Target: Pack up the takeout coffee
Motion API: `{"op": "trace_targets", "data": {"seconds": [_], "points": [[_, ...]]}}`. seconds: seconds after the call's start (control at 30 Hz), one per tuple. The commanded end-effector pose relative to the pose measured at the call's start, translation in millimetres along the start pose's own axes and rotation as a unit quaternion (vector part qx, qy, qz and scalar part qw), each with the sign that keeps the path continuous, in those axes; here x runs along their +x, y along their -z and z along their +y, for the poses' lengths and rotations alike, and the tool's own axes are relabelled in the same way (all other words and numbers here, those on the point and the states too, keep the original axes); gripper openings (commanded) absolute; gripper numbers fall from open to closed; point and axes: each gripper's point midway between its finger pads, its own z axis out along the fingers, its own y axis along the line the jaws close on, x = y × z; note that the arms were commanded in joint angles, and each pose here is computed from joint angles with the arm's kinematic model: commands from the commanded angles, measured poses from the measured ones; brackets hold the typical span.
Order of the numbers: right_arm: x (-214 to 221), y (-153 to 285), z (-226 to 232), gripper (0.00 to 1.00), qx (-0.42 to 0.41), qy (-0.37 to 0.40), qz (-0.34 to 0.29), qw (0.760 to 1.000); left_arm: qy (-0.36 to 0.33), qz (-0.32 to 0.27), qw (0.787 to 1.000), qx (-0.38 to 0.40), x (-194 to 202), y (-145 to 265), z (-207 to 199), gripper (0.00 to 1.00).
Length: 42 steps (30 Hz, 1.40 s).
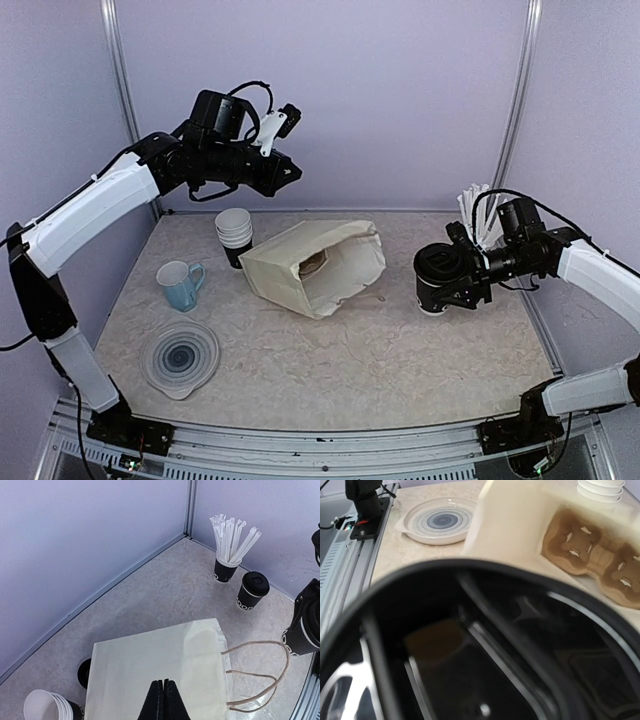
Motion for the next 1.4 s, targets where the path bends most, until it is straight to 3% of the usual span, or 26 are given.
{"op": "trace_targets", "data": {"seconds": [0.0,0.1,0.23,0.37,0.5,0.63,0.9,1.37], "points": [[-9,1,8,0.47,-0.010,0.006,-0.017,1.000,-0.007,-0.056,0.998,0.019,-36,27,-17,0.00],[-9,1,8,0.47,-0.008,0.005,-0.017,1.000,-0.013,-0.043,0.999,0.024,-26,24,-31,0.00],[-10,2,10,0.48,-0.009,0.002,-0.016,1.000,-0.066,-0.012,0.998,0.016,-1,17,-75,0.40],[-9,-3,17,0.48,-0.024,0.004,-0.016,1.000,-0.143,-0.014,0.989,0.042,22,13,-141,0.61],[-4,-18,40,0.50,-0.069,0.020,0.004,0.997,-0.157,-0.061,0.979,0.116,19,17,-203,0.81],[1,-33,58,0.50,-0.096,0.039,0.032,0.994,-0.119,-0.059,0.972,0.194,9,12,-236,0.85],[-7,-37,63,0.51,-0.096,0.063,0.046,0.992,-0.106,-0.005,0.955,0.277,46,-11,-274,0.86],[-14,-39,66,0.52,-0.092,0.081,0.057,0.991,-0.116,0.013,0.953,0.279,65,-30,-282,0.87]]}}
